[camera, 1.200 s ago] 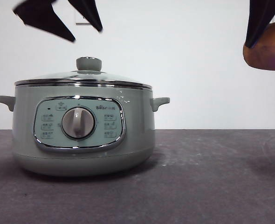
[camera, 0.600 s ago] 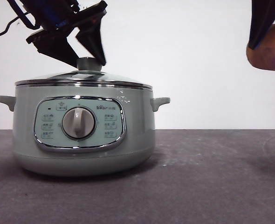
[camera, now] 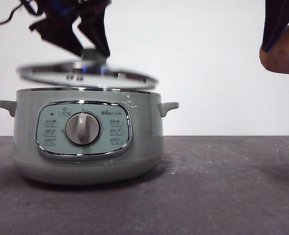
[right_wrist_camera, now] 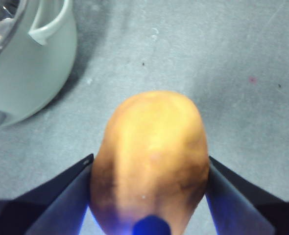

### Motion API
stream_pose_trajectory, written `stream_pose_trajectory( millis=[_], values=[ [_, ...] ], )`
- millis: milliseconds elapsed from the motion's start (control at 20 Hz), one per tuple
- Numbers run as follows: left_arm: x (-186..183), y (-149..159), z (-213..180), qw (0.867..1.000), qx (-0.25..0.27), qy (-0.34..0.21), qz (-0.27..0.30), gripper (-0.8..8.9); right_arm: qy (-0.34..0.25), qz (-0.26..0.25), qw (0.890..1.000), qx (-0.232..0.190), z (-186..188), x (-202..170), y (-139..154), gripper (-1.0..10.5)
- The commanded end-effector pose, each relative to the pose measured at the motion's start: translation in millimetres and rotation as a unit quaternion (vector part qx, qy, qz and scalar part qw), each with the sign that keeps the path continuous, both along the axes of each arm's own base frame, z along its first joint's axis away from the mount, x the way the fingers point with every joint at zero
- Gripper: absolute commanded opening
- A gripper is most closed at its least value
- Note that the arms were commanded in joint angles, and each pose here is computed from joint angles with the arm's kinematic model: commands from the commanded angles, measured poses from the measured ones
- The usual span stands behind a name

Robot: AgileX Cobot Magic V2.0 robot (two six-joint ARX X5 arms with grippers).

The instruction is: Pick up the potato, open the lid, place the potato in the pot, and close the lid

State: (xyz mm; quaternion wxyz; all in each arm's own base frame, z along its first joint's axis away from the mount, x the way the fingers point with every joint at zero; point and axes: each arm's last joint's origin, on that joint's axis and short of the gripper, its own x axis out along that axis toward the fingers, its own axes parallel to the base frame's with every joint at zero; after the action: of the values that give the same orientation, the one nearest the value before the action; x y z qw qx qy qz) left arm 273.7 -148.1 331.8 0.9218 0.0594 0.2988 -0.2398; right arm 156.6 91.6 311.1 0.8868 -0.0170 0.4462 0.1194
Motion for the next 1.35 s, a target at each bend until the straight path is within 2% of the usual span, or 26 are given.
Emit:
stream_pose_trajectory(
  millis=[50,150,250,500,700,1050,1350],
  values=[
    [-11,5,46,0.997,-0.020,-0.069,-0.009,-0.08,-0.019,0.000,1.000,0.014,3,3,2,-0.1],
    [-22,12,75,0.995,-0.020,-0.096,-0.013,-0.08,-0.032,0.006,0.999,0.029,5,5,4,-0.1],
    [-37,20,98,0.993,-0.014,-0.114,-0.011,-0.08,-0.046,0.043,0.995,0.079,10,9,10,-0.1],
    [-89,48,155,0.985,-0.031,-0.168,-0.013,-0.08,-0.072,0.118,0.976,0.171,19,26,29,-0.1],
    [-130,72,179,0.977,-0.040,-0.209,0.013,-0.08,-0.060,0.155,0.975,0.147,25,54,57,-0.1],
    [-176,98,186,0.973,-0.042,-0.226,0.032,-0.08,-0.041,0.254,0.962,0.089,32,116,144,-0.1],
    [-187,105,184,0.974,-0.037,-0.222,0.037,-0.08,-0.017,0.307,0.951,0.026,-12,158,214,-0.1]
  ],
)
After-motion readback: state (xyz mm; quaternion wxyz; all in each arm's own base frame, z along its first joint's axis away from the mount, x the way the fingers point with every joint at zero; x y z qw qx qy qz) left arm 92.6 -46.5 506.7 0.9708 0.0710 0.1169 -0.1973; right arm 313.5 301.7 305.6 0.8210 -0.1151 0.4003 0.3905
